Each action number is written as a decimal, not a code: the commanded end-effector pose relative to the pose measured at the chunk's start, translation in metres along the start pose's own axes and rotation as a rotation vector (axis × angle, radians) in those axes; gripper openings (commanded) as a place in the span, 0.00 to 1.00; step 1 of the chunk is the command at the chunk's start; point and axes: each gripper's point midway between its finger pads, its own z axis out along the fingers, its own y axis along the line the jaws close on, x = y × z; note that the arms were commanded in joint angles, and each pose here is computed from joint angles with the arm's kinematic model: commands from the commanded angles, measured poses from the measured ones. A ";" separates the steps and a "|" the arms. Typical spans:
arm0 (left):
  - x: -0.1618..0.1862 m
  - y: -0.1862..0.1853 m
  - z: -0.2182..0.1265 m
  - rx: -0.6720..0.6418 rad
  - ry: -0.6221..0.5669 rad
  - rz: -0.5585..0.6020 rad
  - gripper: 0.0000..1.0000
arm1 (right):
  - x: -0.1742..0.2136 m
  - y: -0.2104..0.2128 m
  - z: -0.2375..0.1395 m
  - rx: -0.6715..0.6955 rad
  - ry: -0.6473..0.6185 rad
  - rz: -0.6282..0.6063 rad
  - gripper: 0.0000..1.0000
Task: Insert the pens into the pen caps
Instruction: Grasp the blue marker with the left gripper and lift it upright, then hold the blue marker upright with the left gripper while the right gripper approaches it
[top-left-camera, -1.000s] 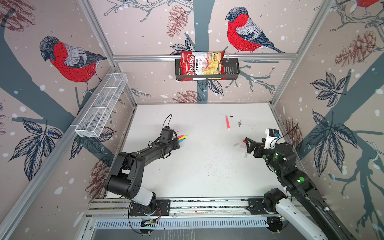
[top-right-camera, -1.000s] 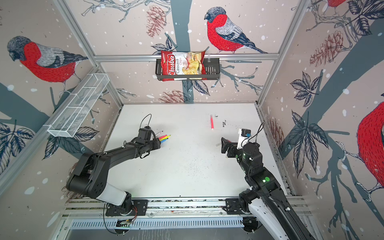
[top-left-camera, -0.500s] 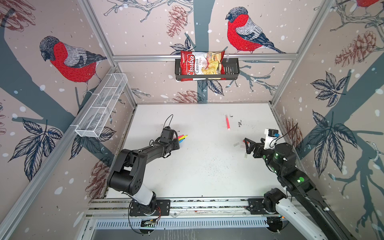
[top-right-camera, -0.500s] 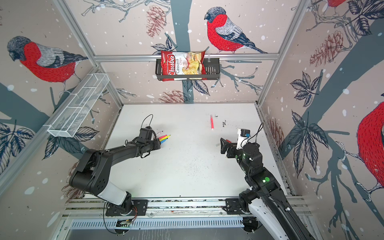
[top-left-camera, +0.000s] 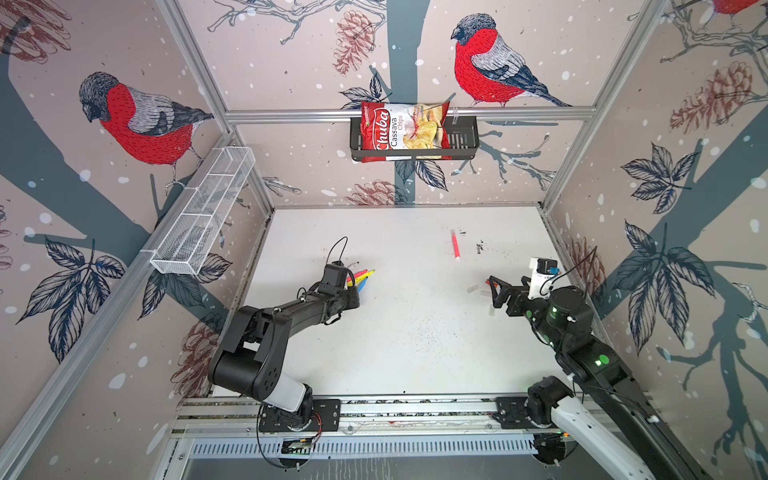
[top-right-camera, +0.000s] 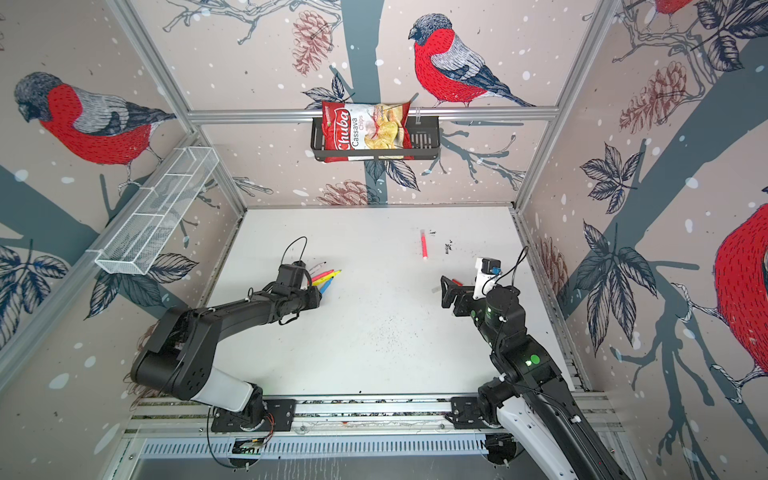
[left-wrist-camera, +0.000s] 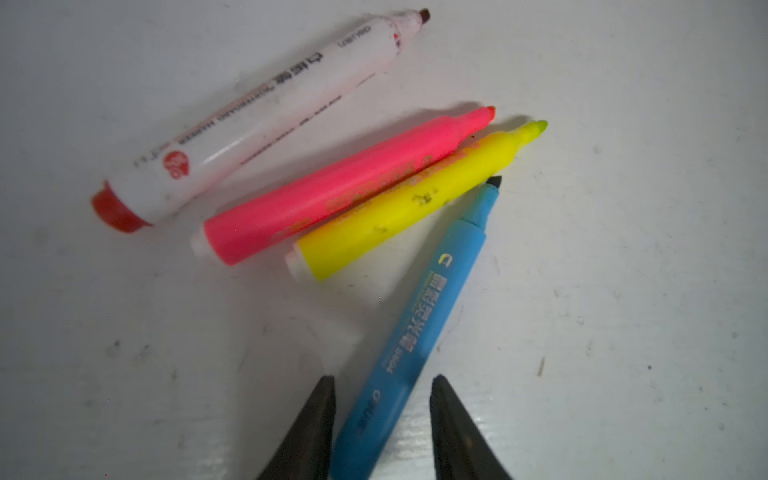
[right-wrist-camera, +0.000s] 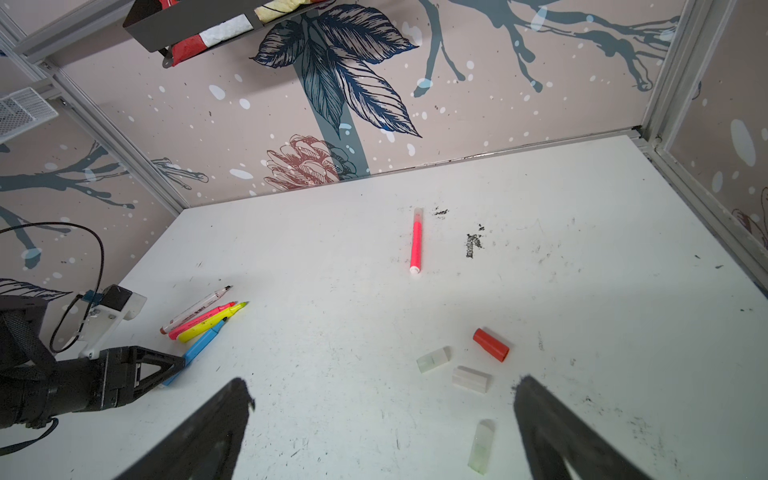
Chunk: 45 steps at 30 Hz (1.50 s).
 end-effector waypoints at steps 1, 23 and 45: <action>0.005 -0.007 0.001 -0.011 0.007 0.049 0.38 | -0.008 0.003 -0.001 -0.014 -0.034 0.003 1.00; 0.017 -0.084 -0.011 0.169 -0.042 0.290 0.15 | -0.009 -0.002 0.001 0.002 -0.040 0.018 1.00; 0.014 -0.165 -0.117 0.604 -0.350 0.365 0.14 | 0.028 0.054 0.028 -0.330 0.114 0.218 1.00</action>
